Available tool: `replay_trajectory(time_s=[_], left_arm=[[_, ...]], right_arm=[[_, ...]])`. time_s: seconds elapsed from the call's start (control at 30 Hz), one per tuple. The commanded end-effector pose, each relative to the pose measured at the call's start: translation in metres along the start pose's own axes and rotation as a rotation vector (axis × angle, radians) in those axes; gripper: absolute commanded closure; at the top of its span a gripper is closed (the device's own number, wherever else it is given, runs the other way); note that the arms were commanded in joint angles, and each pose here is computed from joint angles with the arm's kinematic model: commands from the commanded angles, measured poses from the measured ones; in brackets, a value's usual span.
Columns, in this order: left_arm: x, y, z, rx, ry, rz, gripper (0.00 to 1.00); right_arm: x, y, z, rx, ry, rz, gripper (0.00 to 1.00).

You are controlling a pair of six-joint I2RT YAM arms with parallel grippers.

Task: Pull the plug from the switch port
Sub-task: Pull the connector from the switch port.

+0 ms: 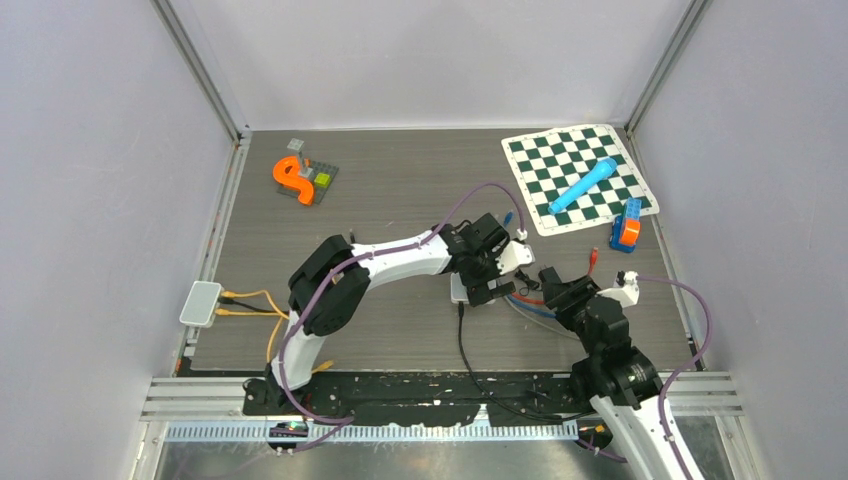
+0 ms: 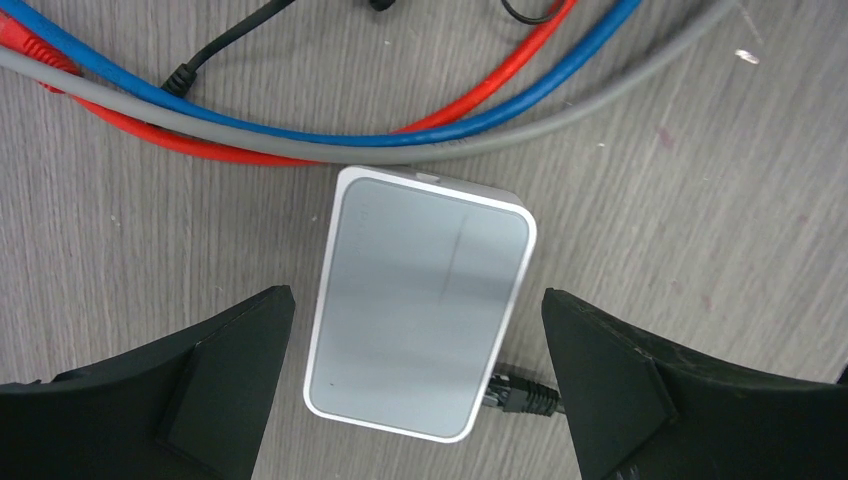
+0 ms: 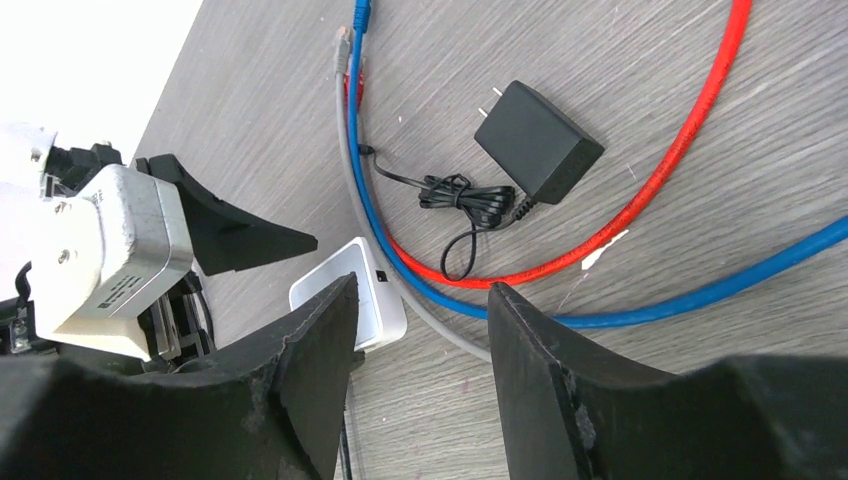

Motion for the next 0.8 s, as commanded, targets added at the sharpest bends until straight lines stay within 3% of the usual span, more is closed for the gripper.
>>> replay_trajectory(time_s=[0.0, 0.23, 0.5, 0.77], left_arm=[[-0.008, 0.010, 0.000, -0.034, 0.002, 0.027, 0.00], [0.002, 0.005, 0.009, -0.015, 0.034, 0.012, 0.10], [0.007, -0.001, 0.007, -0.009, 0.014, -0.034, 0.43], [0.016, 0.011, -0.016, -0.044, -0.047, -0.205, 0.53]], right_arm=[[0.005, 0.003, 0.004, 0.002, 0.032, 0.019, 0.42], [0.015, 0.005, 0.012, -0.008, 0.105, -0.024, 0.42], [0.030, 0.010, 0.019, -0.079, 0.184, -0.020, 0.42], [0.052, 0.018, 0.023, -0.168, 0.330, -0.019, 0.45]])
Point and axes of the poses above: each gripper's point midway between its finger pads, its own z axis out along the fingers, its own y axis along the line the jaws close on, x = y × z, the point moved 5 cm from there along -z, back along the fingers, and after that the axes turned 3 degrees about z, right-handed, at the moved point
